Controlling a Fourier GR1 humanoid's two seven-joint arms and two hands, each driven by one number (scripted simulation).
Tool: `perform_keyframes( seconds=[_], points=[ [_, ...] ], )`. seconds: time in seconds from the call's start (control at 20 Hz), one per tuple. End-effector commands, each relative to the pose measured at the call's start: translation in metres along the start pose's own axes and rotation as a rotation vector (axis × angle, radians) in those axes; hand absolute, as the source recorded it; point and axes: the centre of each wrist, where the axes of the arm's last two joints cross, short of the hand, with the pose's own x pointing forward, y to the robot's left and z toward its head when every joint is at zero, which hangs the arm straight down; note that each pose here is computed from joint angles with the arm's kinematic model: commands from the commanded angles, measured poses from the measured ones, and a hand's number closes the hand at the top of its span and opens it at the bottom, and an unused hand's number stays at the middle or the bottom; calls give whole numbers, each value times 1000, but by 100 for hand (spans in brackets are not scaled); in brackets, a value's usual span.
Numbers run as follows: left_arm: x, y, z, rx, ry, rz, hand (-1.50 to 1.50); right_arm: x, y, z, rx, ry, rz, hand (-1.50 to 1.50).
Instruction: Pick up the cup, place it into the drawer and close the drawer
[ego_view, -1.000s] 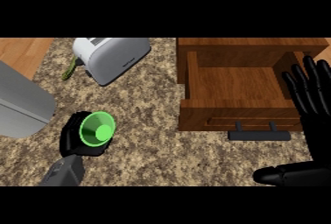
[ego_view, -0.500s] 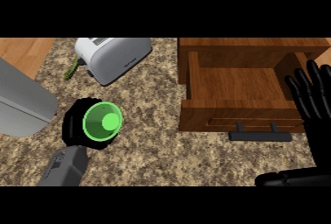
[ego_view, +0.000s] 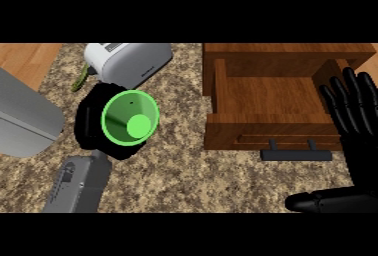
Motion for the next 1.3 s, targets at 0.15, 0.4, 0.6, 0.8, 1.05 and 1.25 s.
perform_keyframes(
  seconds=[0.15,0.4,0.6,0.8,1.05,1.25],
  points=[
    [36,-33,-55,-35,-27,-12,150,-18,0,-10,-1,1,14,-150],
    [37,-77,-86,-63,-20,-63,150,-19,-6,4,-1,-23,0,-150],
    [60,-100,-132,-57,-2,-75,150,-4,-5,4,6,1,11,-150],
    [65,-126,-141,-79,15,-90,150,-15,-4,-2,0,13,0,-150],
    [51,-123,-142,-110,62,-122,150,2,-12,4,13,11,10,-150],
    [45,-162,-160,-117,64,-177,150,-5,-32,-11,-21,-26,-28,-150]
  ],
)
